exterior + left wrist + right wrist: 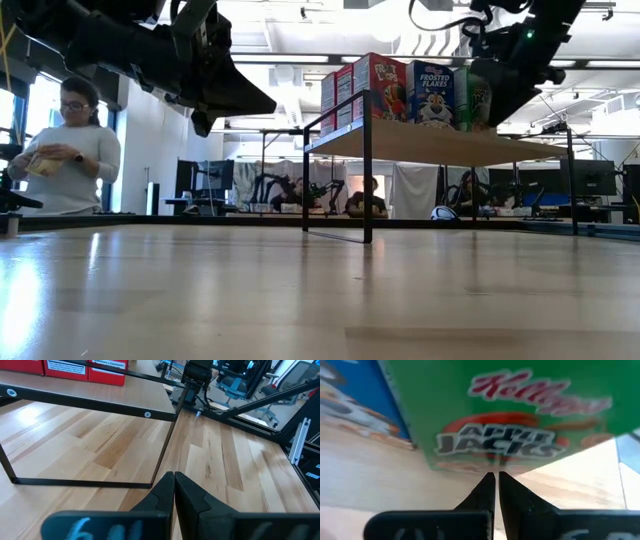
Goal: Stack cereal on shelf
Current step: Return to Home Position
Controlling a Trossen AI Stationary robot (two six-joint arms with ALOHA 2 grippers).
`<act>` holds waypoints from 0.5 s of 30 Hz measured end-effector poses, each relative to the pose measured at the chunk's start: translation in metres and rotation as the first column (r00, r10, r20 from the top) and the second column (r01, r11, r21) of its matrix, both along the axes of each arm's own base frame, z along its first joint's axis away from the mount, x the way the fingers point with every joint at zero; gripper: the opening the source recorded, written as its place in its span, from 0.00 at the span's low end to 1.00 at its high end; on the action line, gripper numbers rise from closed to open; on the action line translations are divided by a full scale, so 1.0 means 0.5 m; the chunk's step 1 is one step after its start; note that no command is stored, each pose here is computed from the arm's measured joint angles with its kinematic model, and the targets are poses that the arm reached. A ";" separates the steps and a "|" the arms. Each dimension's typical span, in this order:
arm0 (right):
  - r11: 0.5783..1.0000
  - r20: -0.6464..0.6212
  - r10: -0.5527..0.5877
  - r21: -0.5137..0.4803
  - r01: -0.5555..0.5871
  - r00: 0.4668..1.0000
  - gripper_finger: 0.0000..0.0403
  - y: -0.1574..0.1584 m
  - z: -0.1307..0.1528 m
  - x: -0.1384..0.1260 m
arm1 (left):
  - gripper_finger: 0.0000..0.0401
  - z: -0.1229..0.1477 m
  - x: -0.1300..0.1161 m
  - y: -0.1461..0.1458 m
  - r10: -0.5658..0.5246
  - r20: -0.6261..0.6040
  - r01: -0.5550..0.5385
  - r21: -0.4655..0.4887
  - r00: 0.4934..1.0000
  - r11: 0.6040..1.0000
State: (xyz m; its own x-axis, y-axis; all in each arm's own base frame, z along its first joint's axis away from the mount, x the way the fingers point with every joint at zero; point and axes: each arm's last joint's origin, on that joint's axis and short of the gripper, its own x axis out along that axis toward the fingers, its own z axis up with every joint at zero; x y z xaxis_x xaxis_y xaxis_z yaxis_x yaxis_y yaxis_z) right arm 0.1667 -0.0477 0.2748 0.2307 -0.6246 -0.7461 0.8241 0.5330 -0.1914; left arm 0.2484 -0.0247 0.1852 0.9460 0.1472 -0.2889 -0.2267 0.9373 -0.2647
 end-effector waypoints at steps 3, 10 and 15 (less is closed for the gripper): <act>1.000 0.031 0.013 0.019 -0.014 0.999 0.01 0.008 0.005 -0.004 | 0.01 0.000 0.000 -0.001 -0.001 0.000 0.001 0.000 1.000 1.000; 0.997 0.094 0.065 0.022 -0.068 0.993 0.01 0.019 0.011 0.008 | 0.01 0.000 0.000 0.000 -0.001 0.000 0.001 0.000 1.000 1.000; 0.994 0.140 0.109 0.005 -0.111 0.984 0.01 0.019 0.017 0.020 | 0.01 0.000 0.000 -0.001 -0.001 0.000 0.001 0.000 1.000 1.000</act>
